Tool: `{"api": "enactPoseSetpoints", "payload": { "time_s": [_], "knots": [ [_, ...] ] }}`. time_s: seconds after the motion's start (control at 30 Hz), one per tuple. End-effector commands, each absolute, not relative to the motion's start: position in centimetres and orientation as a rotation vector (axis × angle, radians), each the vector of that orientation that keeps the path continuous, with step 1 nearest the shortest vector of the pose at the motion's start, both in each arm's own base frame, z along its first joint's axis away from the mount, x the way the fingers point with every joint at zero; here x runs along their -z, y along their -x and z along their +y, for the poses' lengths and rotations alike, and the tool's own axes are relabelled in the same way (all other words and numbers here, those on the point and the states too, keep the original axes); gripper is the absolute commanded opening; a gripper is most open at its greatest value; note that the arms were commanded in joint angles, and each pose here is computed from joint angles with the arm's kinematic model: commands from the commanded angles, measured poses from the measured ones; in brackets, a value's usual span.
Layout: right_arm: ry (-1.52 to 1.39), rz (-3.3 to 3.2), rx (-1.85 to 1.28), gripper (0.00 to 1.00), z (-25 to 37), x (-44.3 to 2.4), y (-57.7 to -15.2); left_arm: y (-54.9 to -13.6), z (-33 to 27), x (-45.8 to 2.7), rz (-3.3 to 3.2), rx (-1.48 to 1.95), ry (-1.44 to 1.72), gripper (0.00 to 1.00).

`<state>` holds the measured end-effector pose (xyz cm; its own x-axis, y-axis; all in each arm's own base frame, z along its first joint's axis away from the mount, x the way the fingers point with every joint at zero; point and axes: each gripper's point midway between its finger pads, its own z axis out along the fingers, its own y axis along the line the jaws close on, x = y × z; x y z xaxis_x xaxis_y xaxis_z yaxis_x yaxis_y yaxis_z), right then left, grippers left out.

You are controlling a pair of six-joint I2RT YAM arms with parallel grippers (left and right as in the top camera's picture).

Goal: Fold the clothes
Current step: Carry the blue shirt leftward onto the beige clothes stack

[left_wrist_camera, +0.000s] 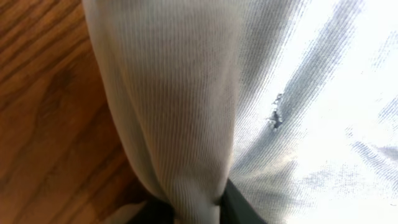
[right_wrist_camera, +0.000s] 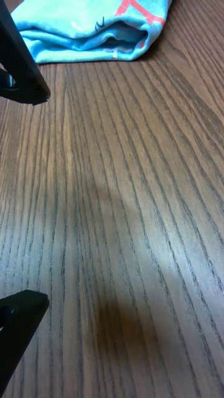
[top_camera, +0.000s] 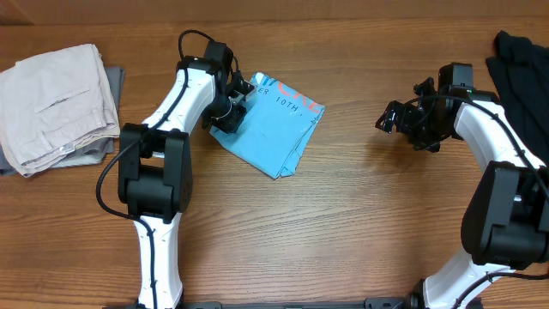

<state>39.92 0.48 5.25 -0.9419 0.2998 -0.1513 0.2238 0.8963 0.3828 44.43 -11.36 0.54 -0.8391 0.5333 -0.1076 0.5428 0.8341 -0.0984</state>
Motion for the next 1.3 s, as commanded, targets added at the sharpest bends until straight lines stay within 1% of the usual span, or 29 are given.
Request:
{"api": "enactPoseSetpoints", "payload": {
  "time_s": [0.0, 0.03, 0.1, 0.13, 0.17, 0.2, 0.23, 0.27, 0.33, 0.4, 0.53, 0.67, 0.7, 0.77, 0.83, 0.87, 0.93, 0.97, 1.03, 1.17, 1.27],
  "knots": [
    [-0.385, 2.817, -0.524, 1.00, 0.2, -6.6, -40.6, -43.4, -10.9, 0.8, 2.997, 0.185, -0.861, 0.14],
    [-0.385, 2.817, -0.524, 1.00, 0.2, -6.6, -40.5, -43.4, -10.9, 0.8, 2.999, 0.186, -0.861, 0.10],
    [-0.385, 2.816, -0.523, 1.00, 0.2, -6.6, -40.6, -43.3, -10.9, 0.8, 3.004, 0.186, -0.857, 0.06],
    [-0.385, 2.816, -0.523, 1.00, 0.2, -6.6, -40.6, -43.3, -10.9, 0.8, 3.006, 0.187, -0.851, 0.06],
    [-0.385, 2.816, -0.523, 1.00, 0.2, -6.6, -40.6, -43.3, -10.9, 0.8, 3.006, 0.186, -0.851, 0.08],
    [-0.385, 2.816, -0.523, 1.00, 0.2, -6.6, -40.6, -43.3, -10.9, 0.8, 3.006, 0.185, -0.851, 0.28],
    [-0.385, 2.816, -0.523, 1.00, 0.2, -6.6, -40.6, -43.4, -10.8, 0.9, 3.003, 0.176, -0.849, 0.72],
    [-0.385, 2.817, -0.524, 1.00, 0.2, -6.6, -40.6, -43.6, -10.6, 0.9, 3.000, 0.158, -0.846, 0.87],
    [-0.385, 2.816, -0.523, 1.00, 0.2, -6.6, -40.6, -44.1, -9.9, 0.9, 3.001, 0.089, -0.808, 1.00],
    [-0.385, 2.817, -0.524, 1.00, 0.2, -6.6, -40.6, -44.7, -9.1, 0.7, 3.000, 0.018, -0.774, 1.00],
    [-0.385, 2.817, -0.524, 1.00, 0.2, -6.6, -40.6, -45.5, -9.1, 0.0, 2.975, 0.007, -0.762, 1.00],
    [-0.385, 2.816, -0.523, 1.00, 0.2, -6.6, -40.6, -44.5, -9.4, 0.1, 3.010, 0.052, -0.758, 1.00],
    [-0.385, 2.816, -0.523, 1.00, 0.2, -6.6, -40.6, -44.1, -9.6, 0.1, 3.026, 0.075, -0.762, 0.99],
    [-0.385, 2.816, -0.523, 1.00, 0.2, -6.6, -40.6, -43.4, -9.8, 0.2, 3.056, 0.115, -0.742, 0.92],
    [-0.385, 2.817, -0.524, 1.00, 0.2, -6.6, -40.6, -42.9, -10.0, 0.3, 3.075, 0.139, -0.718, 0.66],
    [-0.385, 2.816, -0.523, 1.00, 0.2, -6.6, -40.6, -42.8, -10.0, 0.4, 3.083, 0.138, -0.703, 0.54],
    [-0.385, 2.816, -0.523, 1.00, 0.2, -6.6, -40.6, -42.5, -9.9, 0.7, 3.097, 0.139, -0.684, 0.34],
    [-0.385, 2.816, -0.523, 1.00, 0.2, -6.6, -40.6, -42.4, -9.9, 0.8, 3.100, 0.139, -0.685, 0.28],
    [-0.385, 2.817, -0.524, 1.00, 0.2, -6.6, -40.6, -42.2, -9.8, 0.9, 3.108, 0.138, -0.680, 0.05],
    [-0.385, 2.817, -0.524, 1.00, 0.2, -6.6, -40.6, -42.3, -9.8, 0.7, 3.113, 0.135, -0.649, 0.04],
    [-0.385, 2.816, -0.523, 1.00, 0.2, -6.6, -40.6, -43.1, -8.9, -0.1, 3.101, 0.088, -0.582, 0.04]
  ]
}}
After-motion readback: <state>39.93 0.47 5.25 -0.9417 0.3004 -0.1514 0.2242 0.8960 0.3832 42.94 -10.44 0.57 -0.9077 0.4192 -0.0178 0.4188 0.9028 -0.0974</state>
